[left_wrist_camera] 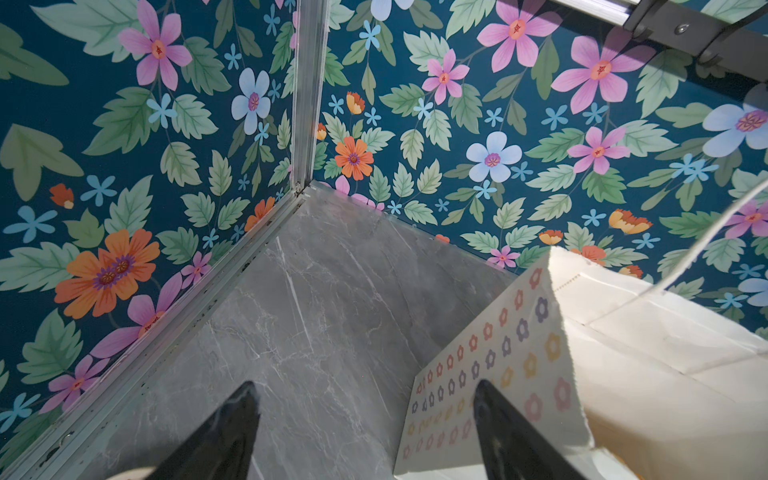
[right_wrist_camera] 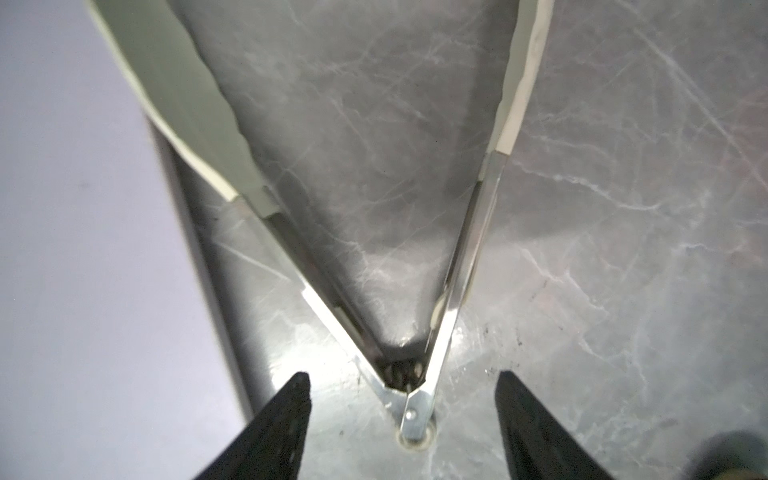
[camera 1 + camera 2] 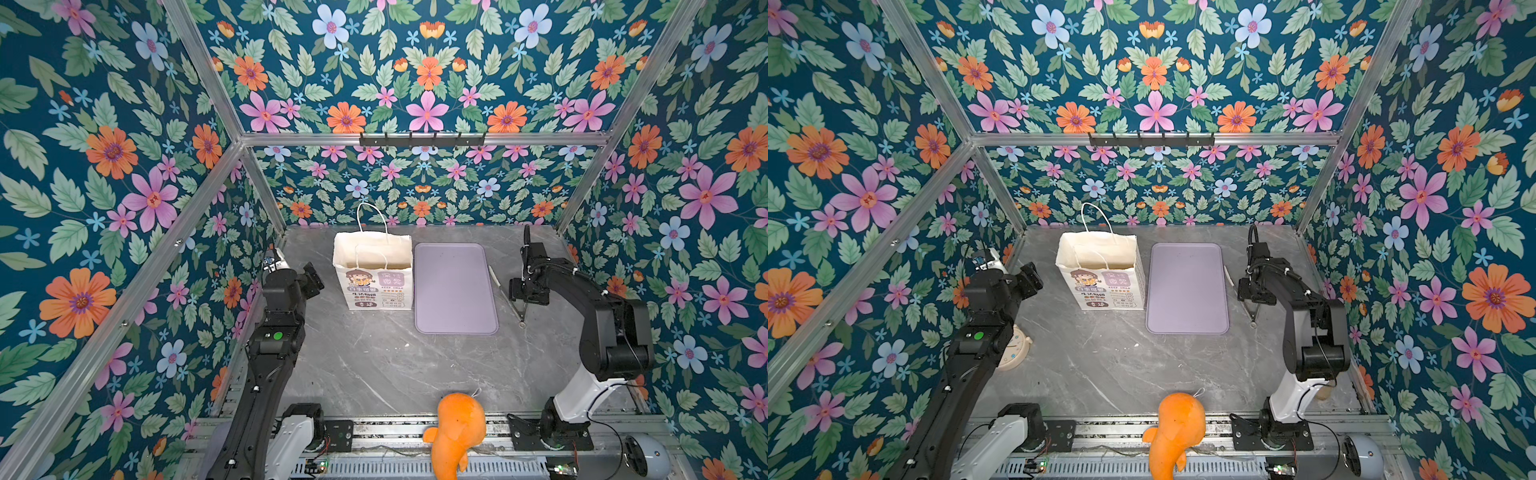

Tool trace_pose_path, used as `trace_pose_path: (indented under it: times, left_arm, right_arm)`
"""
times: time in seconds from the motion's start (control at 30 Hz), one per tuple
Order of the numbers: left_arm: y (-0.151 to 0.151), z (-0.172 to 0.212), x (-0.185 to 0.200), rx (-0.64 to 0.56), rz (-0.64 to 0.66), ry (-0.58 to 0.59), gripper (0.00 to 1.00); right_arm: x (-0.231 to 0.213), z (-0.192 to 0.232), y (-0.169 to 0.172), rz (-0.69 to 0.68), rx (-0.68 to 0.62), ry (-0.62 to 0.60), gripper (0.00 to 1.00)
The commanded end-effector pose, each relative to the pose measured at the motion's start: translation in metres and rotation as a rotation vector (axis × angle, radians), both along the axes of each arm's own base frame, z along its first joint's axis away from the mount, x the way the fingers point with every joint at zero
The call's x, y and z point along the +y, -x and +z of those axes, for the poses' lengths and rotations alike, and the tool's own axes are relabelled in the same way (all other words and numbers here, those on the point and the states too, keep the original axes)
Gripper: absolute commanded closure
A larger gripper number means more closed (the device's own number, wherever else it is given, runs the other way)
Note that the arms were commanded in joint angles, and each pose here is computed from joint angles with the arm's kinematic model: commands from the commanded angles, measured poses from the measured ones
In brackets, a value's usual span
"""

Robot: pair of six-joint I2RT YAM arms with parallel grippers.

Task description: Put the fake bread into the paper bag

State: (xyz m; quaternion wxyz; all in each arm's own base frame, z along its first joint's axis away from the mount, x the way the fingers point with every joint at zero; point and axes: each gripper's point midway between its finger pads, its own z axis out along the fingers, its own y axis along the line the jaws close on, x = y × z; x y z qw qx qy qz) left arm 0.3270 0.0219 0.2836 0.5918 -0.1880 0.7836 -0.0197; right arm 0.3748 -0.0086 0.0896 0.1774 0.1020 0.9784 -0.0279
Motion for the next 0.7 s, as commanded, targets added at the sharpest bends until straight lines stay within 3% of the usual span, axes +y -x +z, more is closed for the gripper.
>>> trace_pose_path:
  times: [0.0,0.13,0.33,0.4,0.43,0.47,0.67]
  left_arm:
    - [-0.003,0.014,0.008,-0.083,0.034,-0.044,0.16]
    - [-0.004,0.011,0.018,-0.122,0.095,-0.075,0.12]
    - [-0.002,-0.007,0.038,-0.128,0.216,-0.11,0.05]
    - [0.002,-0.015,0.045,-0.157,0.257,-0.119,0.03]
    - [0.004,-0.018,0.048,-0.171,0.277,-0.125,0.03]
    - [0.006,-0.024,0.051,-0.181,0.298,-0.133,0.03]
    - [0.016,-0.075,0.067,-0.158,0.404,-0.17,0.01]
  right_arm:
    - [0.019,0.034,-0.007,0.024,-0.139,-0.113,0.27]
    - [0.041,0.074,-0.01,0.085,-0.349,-0.23,0.26]
    - [0.035,0.116,-0.004,0.098,-0.693,-0.203,0.22]
    - [0.035,0.121,-0.001,0.108,-0.765,-0.196,0.16]
    - [0.033,0.12,0.0,0.107,-0.789,-0.187,0.05]
    - [0.031,0.118,0.001,0.105,-0.81,-0.174,0.01]
    - [0.012,0.092,0.0,0.044,-0.875,-0.071,0.01]
